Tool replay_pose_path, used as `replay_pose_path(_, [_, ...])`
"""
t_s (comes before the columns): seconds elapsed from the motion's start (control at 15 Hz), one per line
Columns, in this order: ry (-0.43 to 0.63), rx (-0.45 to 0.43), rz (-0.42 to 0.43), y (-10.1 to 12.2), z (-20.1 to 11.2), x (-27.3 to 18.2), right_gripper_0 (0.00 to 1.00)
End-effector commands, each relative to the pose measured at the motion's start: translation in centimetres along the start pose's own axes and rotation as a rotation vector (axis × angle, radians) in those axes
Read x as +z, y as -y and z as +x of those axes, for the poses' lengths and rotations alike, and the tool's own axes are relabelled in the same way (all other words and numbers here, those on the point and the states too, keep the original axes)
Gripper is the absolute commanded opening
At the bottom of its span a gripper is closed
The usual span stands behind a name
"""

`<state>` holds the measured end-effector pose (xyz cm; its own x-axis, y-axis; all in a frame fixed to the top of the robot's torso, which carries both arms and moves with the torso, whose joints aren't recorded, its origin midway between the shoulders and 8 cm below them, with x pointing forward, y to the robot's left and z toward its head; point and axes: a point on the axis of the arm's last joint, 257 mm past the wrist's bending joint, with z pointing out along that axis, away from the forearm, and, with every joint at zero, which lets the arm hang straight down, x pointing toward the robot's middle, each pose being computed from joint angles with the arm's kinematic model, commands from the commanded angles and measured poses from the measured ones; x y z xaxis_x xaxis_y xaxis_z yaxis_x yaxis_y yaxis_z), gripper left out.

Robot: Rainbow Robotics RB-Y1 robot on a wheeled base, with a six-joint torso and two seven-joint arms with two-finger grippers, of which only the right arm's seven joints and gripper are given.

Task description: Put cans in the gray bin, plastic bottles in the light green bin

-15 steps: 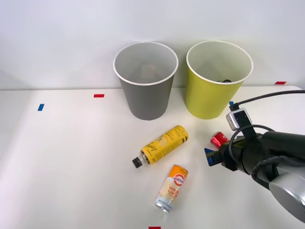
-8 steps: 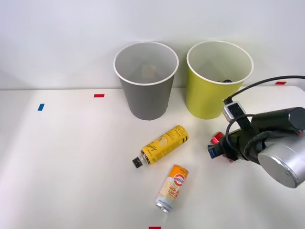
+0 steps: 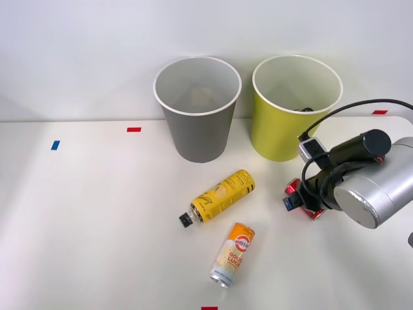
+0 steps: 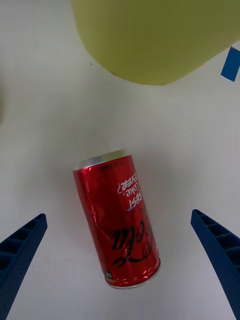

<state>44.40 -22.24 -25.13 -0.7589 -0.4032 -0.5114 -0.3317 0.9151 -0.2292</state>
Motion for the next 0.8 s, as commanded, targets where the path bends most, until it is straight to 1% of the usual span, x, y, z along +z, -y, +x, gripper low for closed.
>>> replay_pose_path(0.07, [-0.043, 0.005, -0.002, -0.3, 0.6, 0.0, 1.0])
replay_pose_path(0.2, [-0.073, 0.022, -0.012, -0.5, 0.4, 1.2, 1.0])
replay_pose_path(0.4, [-0.081, 0.031, -0.009, -0.2, -0.3, 2.0, 1.0])
replay_pose_path(0.67, [-0.088, 0.008, -0.004, 0.2, -0.4, 3.5, 1.0])
replay_pose_path(0.8, [-0.087, -0.003, -0.006, 0.0, -0.6, 4.6, 1.0])
